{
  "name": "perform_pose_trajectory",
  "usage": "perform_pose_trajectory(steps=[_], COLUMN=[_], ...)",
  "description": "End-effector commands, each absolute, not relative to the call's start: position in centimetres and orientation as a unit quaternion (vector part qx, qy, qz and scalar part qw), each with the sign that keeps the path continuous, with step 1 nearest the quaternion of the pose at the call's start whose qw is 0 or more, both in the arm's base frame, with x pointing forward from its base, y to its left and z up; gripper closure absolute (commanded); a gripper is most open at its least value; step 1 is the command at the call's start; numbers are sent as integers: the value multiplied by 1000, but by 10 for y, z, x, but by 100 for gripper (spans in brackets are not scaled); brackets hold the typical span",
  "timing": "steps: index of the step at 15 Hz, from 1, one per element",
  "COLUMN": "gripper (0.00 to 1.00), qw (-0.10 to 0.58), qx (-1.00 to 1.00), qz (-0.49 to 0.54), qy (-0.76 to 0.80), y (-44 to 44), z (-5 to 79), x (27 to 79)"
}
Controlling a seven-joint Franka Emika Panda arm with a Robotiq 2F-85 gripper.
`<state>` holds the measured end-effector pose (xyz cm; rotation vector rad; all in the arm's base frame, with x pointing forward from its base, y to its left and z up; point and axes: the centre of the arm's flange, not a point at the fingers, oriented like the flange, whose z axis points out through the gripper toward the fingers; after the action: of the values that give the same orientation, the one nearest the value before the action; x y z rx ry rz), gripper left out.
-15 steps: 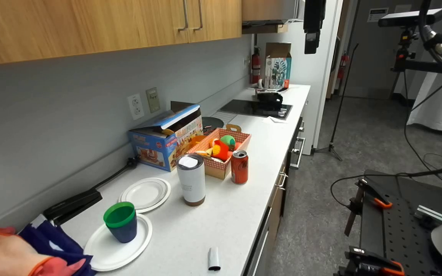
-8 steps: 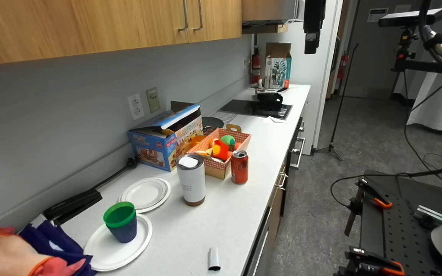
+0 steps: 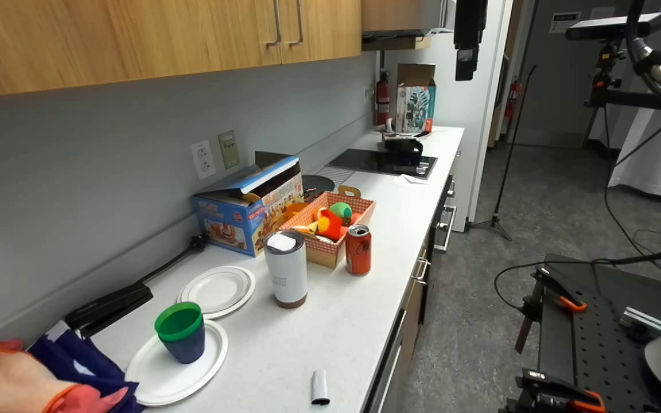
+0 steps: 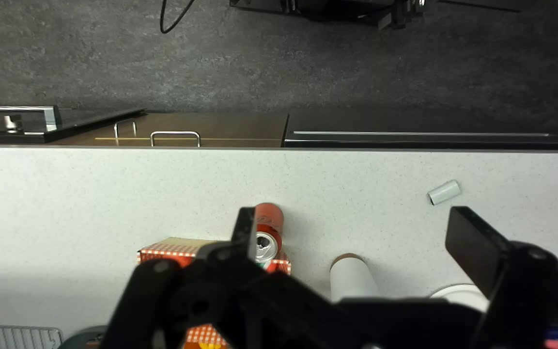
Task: Open the right door of the cabinet
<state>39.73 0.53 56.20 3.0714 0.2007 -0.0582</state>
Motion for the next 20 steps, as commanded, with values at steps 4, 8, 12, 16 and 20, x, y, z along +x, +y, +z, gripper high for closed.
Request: perform_pose_trajectory(steps=[4, 8, 12, 16, 20], gripper=[0, 0, 0, 0, 0], qw=[32, 32, 32, 40, 68], qx=[997, 997, 997, 998, 987], qz=[-19, -19, -19, 39, 144], qy=[65, 65, 65, 38, 10], y=[5, 5, 5, 2, -5], z=[562, 562, 562, 575, 615], x=[397, 397, 397, 402, 421])
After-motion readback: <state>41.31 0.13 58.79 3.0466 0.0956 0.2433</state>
